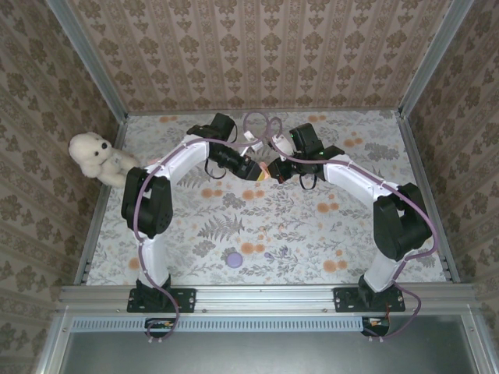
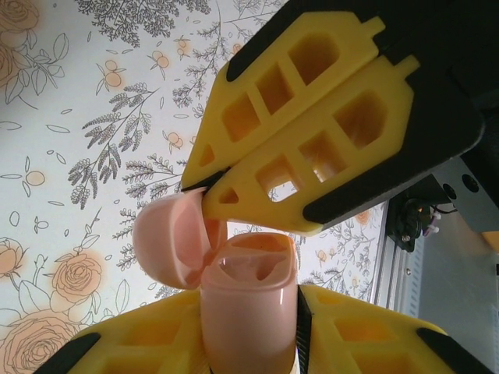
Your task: Insert wireless bluetooth earbuds into charging case
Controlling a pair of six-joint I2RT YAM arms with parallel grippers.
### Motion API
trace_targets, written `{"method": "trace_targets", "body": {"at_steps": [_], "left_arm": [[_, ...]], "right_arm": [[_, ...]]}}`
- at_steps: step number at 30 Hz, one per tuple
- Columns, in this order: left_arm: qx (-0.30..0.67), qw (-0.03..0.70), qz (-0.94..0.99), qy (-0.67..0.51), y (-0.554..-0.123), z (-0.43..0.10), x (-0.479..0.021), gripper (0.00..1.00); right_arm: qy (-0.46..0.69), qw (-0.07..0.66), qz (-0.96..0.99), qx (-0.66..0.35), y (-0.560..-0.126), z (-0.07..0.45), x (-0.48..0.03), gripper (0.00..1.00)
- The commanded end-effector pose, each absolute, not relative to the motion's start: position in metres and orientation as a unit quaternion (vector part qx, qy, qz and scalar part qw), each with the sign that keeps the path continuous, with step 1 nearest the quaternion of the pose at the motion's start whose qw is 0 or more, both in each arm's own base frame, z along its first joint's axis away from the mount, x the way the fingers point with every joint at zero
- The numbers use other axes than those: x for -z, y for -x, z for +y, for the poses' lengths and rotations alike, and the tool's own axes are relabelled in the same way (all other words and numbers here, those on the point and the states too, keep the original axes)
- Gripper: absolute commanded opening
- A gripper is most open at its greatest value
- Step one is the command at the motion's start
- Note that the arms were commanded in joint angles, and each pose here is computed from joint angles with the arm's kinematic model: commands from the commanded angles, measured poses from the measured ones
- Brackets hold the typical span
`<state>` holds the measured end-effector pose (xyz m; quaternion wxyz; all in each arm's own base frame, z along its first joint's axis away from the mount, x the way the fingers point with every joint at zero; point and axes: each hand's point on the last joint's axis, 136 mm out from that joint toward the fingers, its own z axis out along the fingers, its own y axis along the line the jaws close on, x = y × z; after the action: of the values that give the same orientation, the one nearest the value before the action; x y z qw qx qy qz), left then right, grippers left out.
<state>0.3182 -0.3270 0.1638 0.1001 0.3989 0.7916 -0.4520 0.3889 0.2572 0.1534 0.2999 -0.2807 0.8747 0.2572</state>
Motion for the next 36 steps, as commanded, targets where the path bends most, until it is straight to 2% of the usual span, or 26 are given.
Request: {"method": "trace_targets", "body": {"at_steps": [1,9,16,24,30,32,36], "left_arm": [[0.464,0.107,0.783,-0.400,-0.314,-0.329,-0.174,0.32],[0.462,0.116,0.783,-0.400,-0.317,-0.330,-0.176,0.32],[0.464,0.123,0.782,-0.398,-0.317,-0.330,-0.177,0.18],[0.466,0.131,0.781,-0.394,-0.316,-0.329,-0.176,0.12],[0.461,0.140,0.785,-0.389,-0.315,-0.323,-0.173,0.05],[0.457,0.149,0.786,-0.389,-0.315,-0.321,-0.173,0.00],[0.444,0.168,0.790,-0.388,-0.315,-0.317,-0.173,0.00]], "right_arm": [[0.286,0.302,0.873,-0.256,-0.390,0.260,-0.157,0.00],[0.286,0.301,0.873,-0.255,-0.390,0.260,-0.156,0.00],[0.286,0.301,0.874,-0.254,-0.390,0.259,-0.155,0.00],[0.279,0.307,0.875,-0.251,-0.391,0.257,-0.160,0.01],[0.255,0.321,0.876,-0.252,-0.394,0.245,-0.178,0.27],[0.240,0.329,0.875,-0.262,-0.392,0.238,-0.188,0.40],[0.211,0.343,0.874,-0.272,-0.386,0.223,-0.204,0.56]]}}
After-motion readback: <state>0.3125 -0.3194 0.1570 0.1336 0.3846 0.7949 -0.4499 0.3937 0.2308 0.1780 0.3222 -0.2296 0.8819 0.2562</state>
